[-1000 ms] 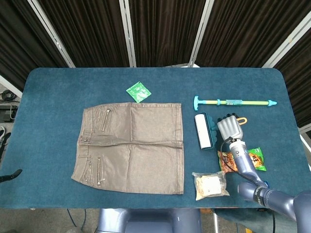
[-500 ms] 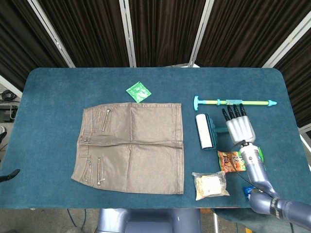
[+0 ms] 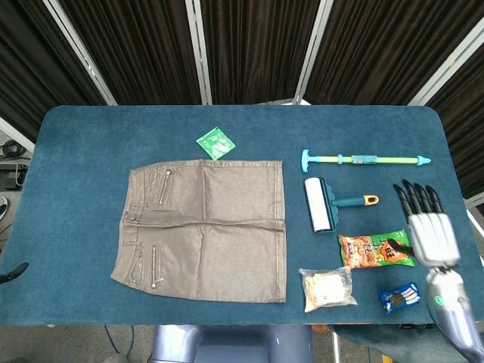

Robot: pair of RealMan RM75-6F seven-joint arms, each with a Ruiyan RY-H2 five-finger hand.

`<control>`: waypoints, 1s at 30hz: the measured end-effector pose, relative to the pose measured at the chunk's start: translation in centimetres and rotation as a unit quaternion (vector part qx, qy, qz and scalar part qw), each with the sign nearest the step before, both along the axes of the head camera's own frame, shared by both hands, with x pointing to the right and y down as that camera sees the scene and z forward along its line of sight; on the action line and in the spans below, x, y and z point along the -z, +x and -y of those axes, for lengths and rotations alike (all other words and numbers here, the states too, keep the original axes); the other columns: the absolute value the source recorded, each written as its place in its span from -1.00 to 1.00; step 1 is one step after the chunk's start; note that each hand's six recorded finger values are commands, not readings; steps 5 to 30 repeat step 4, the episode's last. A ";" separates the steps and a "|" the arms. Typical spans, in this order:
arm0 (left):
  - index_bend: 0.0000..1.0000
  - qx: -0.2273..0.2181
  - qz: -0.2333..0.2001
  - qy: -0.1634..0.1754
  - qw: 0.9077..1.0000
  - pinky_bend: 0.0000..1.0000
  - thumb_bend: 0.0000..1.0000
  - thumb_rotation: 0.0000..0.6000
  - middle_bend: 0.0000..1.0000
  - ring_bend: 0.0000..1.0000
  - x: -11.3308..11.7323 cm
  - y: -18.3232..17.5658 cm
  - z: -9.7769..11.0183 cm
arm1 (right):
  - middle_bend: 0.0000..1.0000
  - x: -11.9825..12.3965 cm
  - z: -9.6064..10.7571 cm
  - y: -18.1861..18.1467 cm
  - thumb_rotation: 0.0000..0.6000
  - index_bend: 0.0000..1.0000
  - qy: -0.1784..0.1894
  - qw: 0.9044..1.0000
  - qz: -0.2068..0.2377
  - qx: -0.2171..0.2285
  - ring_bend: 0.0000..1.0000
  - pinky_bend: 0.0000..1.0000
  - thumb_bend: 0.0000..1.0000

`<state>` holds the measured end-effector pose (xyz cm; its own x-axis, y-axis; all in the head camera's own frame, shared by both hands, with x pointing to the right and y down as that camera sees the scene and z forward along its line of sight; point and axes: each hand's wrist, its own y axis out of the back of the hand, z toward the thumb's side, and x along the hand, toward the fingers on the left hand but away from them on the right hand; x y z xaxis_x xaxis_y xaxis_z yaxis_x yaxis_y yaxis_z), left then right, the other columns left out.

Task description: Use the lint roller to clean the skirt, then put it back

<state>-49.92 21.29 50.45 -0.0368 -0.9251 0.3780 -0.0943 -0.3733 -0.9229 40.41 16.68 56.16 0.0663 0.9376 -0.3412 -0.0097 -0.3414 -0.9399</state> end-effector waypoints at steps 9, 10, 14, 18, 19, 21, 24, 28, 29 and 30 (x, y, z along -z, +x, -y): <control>-1.00 -0.001 -0.006 -0.001 1.000 -1.00 -1.00 1.00 -1.00 -1.00 0.3 -0.1 -0.2 | -1.00 1.6 -1.9 0.7 1.00 -1.00 0.002 1.000 0.012 -0.005 -1.00 -1.00 -1.00; -1.00 -0.001 -0.006 -0.001 1.000 -1.00 -1.00 1.00 -1.00 -1.00 0.3 -0.1 -0.2 | -1.00 1.6 -1.9 0.7 1.00 -1.00 0.002 1.000 0.012 -0.005 -1.00 -1.00 -1.00; -1.00 -0.001 -0.006 -0.001 1.000 -1.00 -1.00 1.00 -1.00 -1.00 0.3 -0.1 -0.2 | -1.00 1.6 -1.9 0.7 1.00 -1.00 0.002 1.000 0.012 -0.005 -1.00 -1.00 -1.00; -1.00 -0.001 -0.006 -0.001 1.000 -1.00 -1.00 1.00 -1.00 -1.00 0.3 -0.1 -0.2 | -1.00 1.6 -1.9 0.7 1.00 -1.00 0.002 1.000 0.012 -0.005 -1.00 -1.00 -1.00; -1.00 -0.001 -0.006 -0.001 1.000 -1.00 -1.00 1.00 -1.00 -1.00 0.3 -0.1 -0.2 | -1.00 1.6 -1.9 0.7 1.00 -1.00 0.002 1.000 0.012 -0.005 -1.00 -1.00 -1.00; -1.00 -0.001 -0.006 -0.001 1.000 -1.00 -1.00 1.00 -1.00 -1.00 0.3 -0.1 -0.2 | -1.00 1.6 -1.9 0.7 1.00 -1.00 0.002 1.000 0.012 -0.005 -1.00 -1.00 -1.00; -1.00 -0.001 -0.006 -0.001 1.000 -1.00 -1.00 1.00 -1.00 -1.00 0.3 -0.1 -0.2 | -1.00 1.6 -1.9 0.7 1.00 -1.00 0.002 1.000 0.012 -0.005 -1.00 -1.00 -1.00; -1.00 -0.001 -0.006 -0.001 1.000 -1.00 -1.00 1.00 -1.00 -1.00 0.3 -0.1 -0.2 | -1.00 1.6 -1.9 0.7 1.00 -1.00 0.002 1.000 0.012 -0.005 -1.00 -1.00 -1.00; -1.00 -0.001 -0.006 -0.001 1.000 -1.00 -1.00 1.00 -1.00 -1.00 0.3 -0.1 -0.2 | -1.00 1.6 -1.9 0.7 1.00 -1.00 0.002 1.000 0.012 -0.005 -1.00 -1.00 -1.00; -1.00 -0.001 -0.006 -0.001 1.000 -1.00 -1.00 1.00 -1.00 -1.00 0.3 -0.1 -0.2 | -1.00 1.6 -1.9 0.7 1.00 -1.00 0.002 1.000 0.012 -0.005 -1.00 -1.00 -1.00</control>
